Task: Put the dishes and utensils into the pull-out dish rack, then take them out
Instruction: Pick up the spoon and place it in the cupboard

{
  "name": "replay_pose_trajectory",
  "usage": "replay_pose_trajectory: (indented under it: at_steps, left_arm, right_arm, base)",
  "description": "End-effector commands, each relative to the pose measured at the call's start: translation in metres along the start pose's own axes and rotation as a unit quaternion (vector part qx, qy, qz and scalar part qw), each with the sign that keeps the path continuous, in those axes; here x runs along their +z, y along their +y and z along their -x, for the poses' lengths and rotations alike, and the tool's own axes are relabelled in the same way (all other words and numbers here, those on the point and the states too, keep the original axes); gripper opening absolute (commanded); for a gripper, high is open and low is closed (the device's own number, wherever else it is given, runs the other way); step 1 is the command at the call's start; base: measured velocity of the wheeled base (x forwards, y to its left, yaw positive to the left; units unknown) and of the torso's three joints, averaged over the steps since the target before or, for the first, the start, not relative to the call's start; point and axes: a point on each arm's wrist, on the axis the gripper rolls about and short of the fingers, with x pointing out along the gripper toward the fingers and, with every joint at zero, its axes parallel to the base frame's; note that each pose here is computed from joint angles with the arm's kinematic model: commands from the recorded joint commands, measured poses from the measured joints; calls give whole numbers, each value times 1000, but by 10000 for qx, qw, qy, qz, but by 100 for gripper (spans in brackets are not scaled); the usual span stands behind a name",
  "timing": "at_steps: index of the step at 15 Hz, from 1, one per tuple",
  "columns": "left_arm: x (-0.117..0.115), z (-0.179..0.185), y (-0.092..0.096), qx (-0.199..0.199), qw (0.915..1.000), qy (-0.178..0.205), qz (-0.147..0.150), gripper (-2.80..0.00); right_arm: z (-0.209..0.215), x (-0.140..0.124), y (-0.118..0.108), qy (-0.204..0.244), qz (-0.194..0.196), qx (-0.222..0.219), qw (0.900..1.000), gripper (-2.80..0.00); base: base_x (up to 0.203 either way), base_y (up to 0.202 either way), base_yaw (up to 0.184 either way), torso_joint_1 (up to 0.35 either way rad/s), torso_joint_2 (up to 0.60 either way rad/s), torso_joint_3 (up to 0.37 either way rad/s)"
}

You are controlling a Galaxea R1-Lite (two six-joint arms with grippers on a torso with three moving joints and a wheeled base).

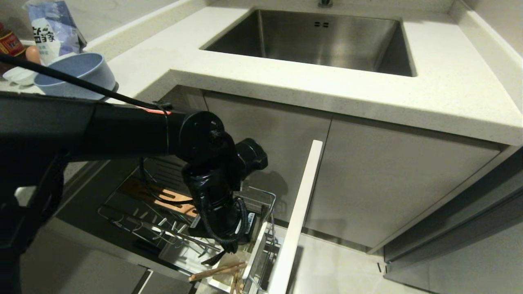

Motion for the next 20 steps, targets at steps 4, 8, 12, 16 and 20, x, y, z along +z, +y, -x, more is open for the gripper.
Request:
replay_pose_trajectory:
  at_steps: [4, 8, 12, 16, 20]
  left_arm:
    - [21, -28, -10, 192, 9997, 169, 40, -280]
    - [30, -42, -14, 258, 9993, 276, 52, -280]
    - [35, -52, -16, 294, 9990, 339, 60, -280]
    - [36, -52, -15, 288, 9990, 327, 75, -280]
    - [35, -46, -13, 258, 9993, 266, 93, 0]
  right_arm:
    - [-1, -6, 0, 108, 0, 2, 9999, -280]
    - [-1, -6, 0, 108, 0, 2, 9999, -280]
    - [-1, -6, 0, 108, 0, 2, 9999, -280]
    - [-1, -6, 0, 108, 0, 2, 9999, -280]
    - [-1, -6, 0, 108, 0, 2, 9999, -280]
  base:
    - [0, 0, 0, 0, 0, 0]
    - [0, 0, 0, 0, 0, 0]
    - [0, 0, 0, 0, 0, 0]
    - [0, 0, 0, 0, 0, 0]
    - [0, 0, 0, 0, 0, 0]
